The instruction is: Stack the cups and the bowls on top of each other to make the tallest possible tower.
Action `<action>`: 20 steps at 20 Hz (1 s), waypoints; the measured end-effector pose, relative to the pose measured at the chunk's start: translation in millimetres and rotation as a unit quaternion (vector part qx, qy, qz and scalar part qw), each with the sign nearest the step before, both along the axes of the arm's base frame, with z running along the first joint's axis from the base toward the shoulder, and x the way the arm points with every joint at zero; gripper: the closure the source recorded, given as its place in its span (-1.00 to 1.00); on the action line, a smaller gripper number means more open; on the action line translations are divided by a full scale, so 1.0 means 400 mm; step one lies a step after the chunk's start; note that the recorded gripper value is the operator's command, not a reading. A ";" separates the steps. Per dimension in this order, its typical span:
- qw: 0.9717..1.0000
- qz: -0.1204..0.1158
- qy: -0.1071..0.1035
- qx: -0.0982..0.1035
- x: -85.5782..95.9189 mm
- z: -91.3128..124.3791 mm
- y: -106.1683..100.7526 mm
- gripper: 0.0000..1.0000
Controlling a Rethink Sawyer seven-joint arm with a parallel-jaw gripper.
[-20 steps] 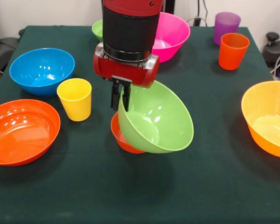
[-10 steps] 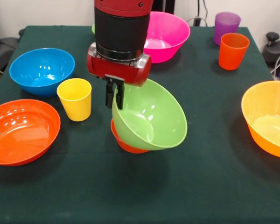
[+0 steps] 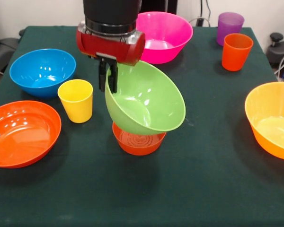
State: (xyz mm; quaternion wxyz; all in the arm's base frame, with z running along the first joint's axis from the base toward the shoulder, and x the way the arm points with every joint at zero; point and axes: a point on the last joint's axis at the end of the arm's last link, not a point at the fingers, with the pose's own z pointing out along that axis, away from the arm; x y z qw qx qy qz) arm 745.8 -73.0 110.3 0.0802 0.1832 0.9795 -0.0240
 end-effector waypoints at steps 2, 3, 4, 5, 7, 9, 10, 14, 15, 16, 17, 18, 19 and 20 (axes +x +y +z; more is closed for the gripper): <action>1.000 0.000 -0.005 0.000 0.006 0.016 0.001 1.00; 1.000 0.000 -0.006 0.000 0.007 0.020 0.001 1.00; 1.000 -0.001 -0.008 0.001 0.010 0.025 0.003 1.00; 1.000 0.000 -0.011 0.002 0.014 0.033 0.006 1.00; 1.000 0.001 -0.012 0.002 0.016 0.037 0.010 1.00; 1.000 0.002 -0.014 0.004 0.018 0.041 0.015 1.00; 1.000 0.003 -0.013 0.004 0.018 0.040 0.017 1.00; 1.000 0.004 -0.010 0.006 0.011 0.033 0.023 1.00; 1.000 0.004 -0.009 0.007 0.009 0.032 0.024 1.00; 1.000 0.004 -0.006 0.008 0.003 0.028 0.027 1.00; 1.000 0.004 -0.004 0.008 0.000 0.024 0.028 1.00; 1.000 0.005 -0.002 0.009 -0.005 0.021 0.030 1.00; 1.000 0.005 0.000 0.010 -0.009 0.017 0.032 1.00; 1.000 0.006 0.004 0.011 -0.018 0.011 0.036 1.00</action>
